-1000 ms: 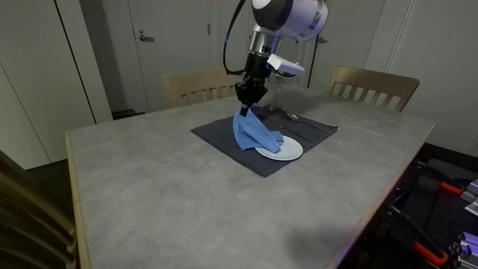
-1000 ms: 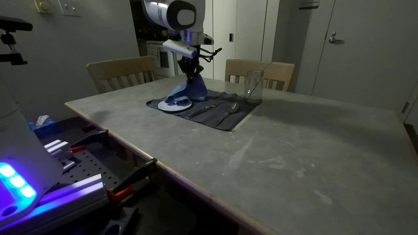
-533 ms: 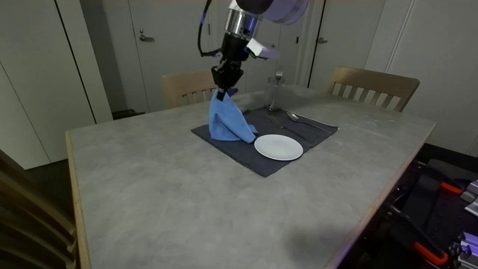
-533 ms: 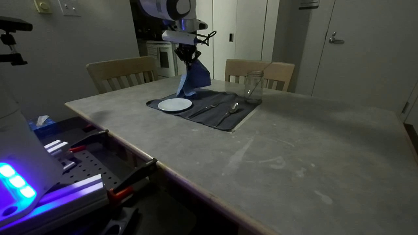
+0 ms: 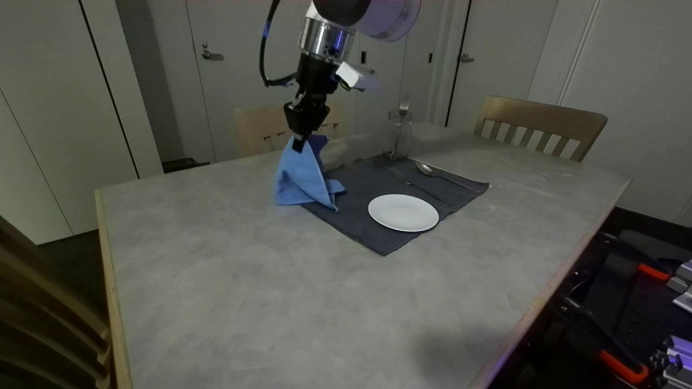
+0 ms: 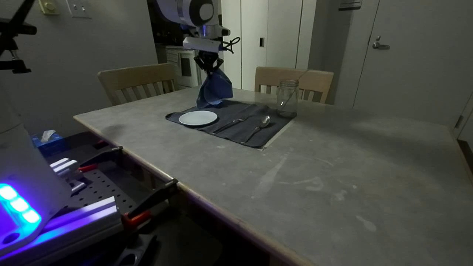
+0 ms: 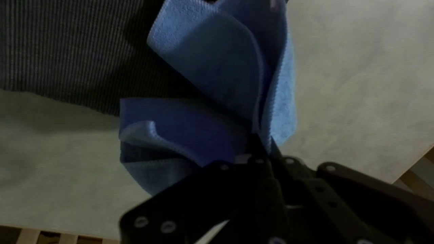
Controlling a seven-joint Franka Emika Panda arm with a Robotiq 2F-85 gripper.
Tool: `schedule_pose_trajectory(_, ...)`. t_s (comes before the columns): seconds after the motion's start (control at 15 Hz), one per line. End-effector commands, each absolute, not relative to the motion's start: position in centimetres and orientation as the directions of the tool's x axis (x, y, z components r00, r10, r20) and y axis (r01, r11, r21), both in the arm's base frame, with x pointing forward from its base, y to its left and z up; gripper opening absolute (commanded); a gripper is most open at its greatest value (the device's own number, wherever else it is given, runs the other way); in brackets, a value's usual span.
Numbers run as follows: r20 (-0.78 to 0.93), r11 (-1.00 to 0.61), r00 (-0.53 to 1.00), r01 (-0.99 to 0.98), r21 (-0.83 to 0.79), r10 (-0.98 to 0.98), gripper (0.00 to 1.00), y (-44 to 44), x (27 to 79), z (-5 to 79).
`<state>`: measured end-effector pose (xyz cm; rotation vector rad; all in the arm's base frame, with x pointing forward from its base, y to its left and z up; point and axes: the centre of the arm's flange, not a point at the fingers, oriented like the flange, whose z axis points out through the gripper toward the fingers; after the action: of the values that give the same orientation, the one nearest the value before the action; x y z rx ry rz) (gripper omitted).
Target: Use the blue towel to wipe the white plate
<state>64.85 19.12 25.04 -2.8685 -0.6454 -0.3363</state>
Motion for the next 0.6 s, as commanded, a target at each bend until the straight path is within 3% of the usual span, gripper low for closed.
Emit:
schedule_pose_trajectory(0.0,0.179,-0.881,0.900,0.428,-0.202,0.397,0.01,16.6,64.8,21.7)
schedule_pose_trajectory(0.53,0.058,-0.898,0.954,0.296,-0.325,0.294,0.01,11.4,63.0,15.7)
